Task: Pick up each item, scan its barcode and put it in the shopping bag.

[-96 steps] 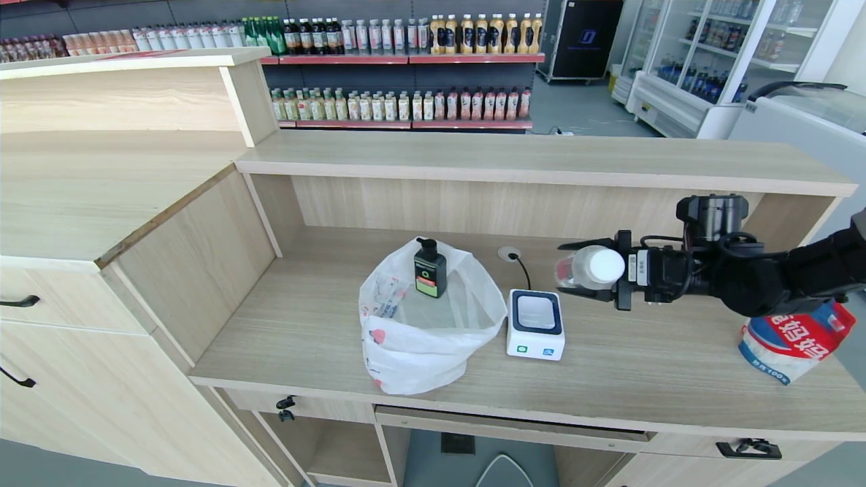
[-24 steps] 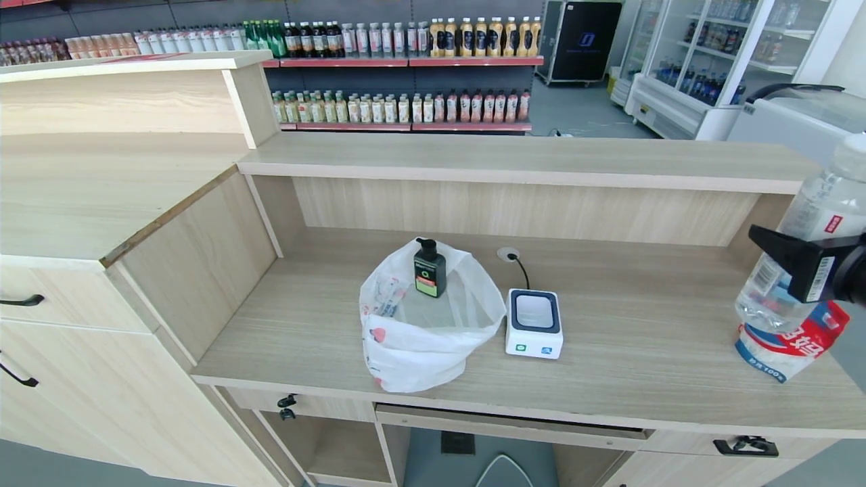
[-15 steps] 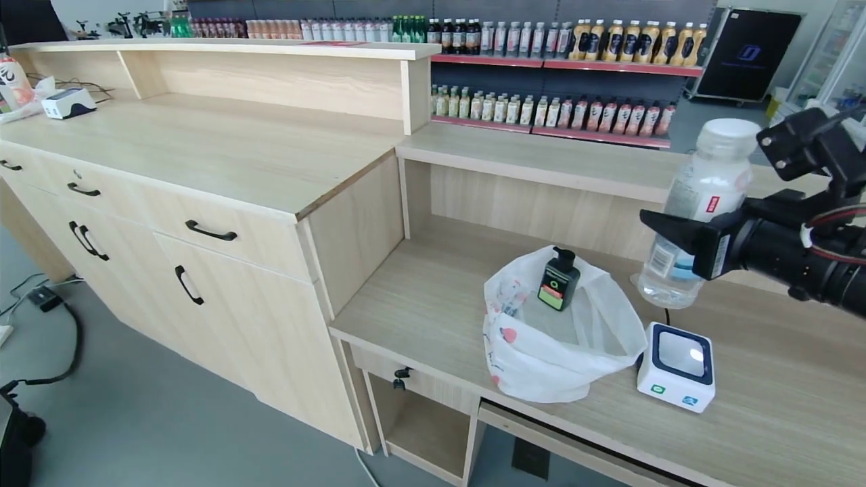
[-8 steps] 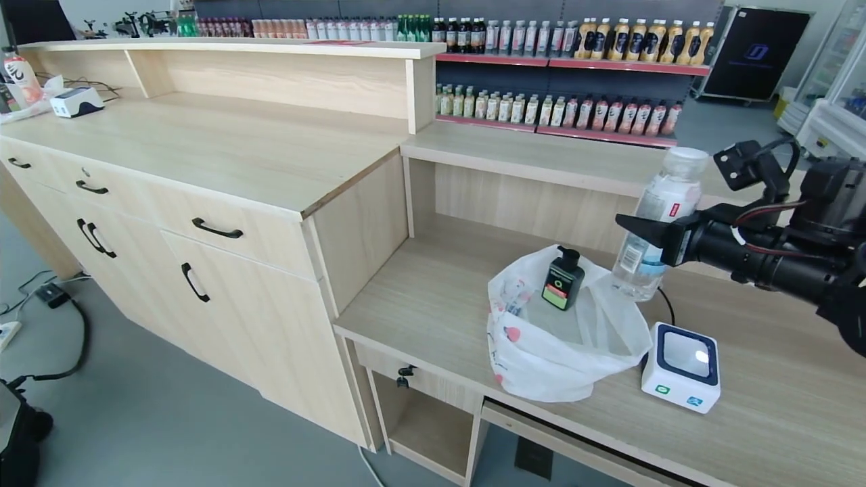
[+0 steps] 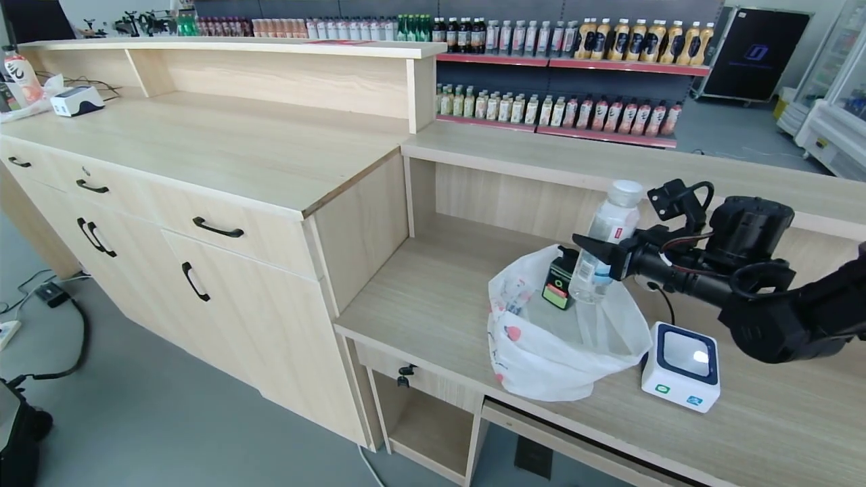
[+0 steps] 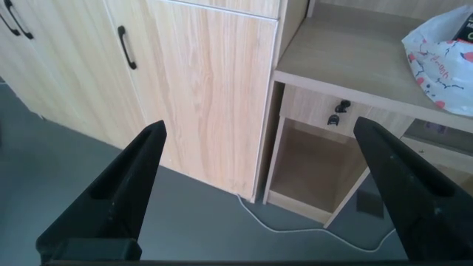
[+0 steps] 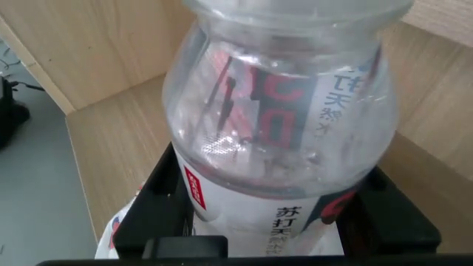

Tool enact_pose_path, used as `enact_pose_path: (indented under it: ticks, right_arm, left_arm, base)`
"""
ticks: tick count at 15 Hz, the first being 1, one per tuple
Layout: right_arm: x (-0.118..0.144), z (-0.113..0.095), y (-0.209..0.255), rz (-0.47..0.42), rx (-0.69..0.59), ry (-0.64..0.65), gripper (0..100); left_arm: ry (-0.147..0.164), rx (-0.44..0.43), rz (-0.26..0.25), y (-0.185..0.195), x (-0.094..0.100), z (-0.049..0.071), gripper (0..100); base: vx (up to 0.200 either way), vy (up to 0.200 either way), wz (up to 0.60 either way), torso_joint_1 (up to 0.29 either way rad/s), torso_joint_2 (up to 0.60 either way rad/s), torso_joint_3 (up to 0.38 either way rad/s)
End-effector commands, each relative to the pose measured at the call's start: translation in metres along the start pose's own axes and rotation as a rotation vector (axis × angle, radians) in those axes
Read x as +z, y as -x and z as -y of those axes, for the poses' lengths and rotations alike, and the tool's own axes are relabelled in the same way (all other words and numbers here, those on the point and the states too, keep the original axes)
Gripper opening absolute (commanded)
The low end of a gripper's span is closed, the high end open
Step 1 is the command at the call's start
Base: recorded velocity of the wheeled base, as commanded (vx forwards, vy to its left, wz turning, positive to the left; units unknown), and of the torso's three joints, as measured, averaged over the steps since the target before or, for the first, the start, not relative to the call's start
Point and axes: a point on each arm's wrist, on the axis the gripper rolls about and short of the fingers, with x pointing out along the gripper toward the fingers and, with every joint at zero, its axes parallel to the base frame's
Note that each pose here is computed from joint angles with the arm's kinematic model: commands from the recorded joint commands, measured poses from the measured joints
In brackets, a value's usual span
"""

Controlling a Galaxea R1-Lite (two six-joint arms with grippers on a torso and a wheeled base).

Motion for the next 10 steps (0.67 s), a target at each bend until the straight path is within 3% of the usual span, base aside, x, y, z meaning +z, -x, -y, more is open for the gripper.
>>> enact_pose_path:
  ticks: [1, 4, 10]
  right_arm:
    - [-0.022, -0.004, -0.01, -0.041, 0.029, -0.022, 0]
    - [-0.032, -0.016, -0.021, -0.004, 0.098, -0.003, 0]
    - [-0.066, -0.012, -0.025, -0.017, 0.135, 0.047, 0]
  left_arm:
    - [0.0, 0.0, -0.001, 0.0, 0.0, 0.0, 100]
    - [0.0, 0.0, 0.001, 0.0, 0.0, 0.0, 100]
    - [0.0, 0.0, 0.001, 0.0, 0.0, 0.0, 100]
  base:
    - [0.0, 0.0, 0.0, 0.0, 0.0, 0.0]
    - [0.0, 0.0, 0.0, 0.0, 0.0, 0.0]
    - [0.0, 0.0, 0.0, 0.0, 0.0, 0.0]
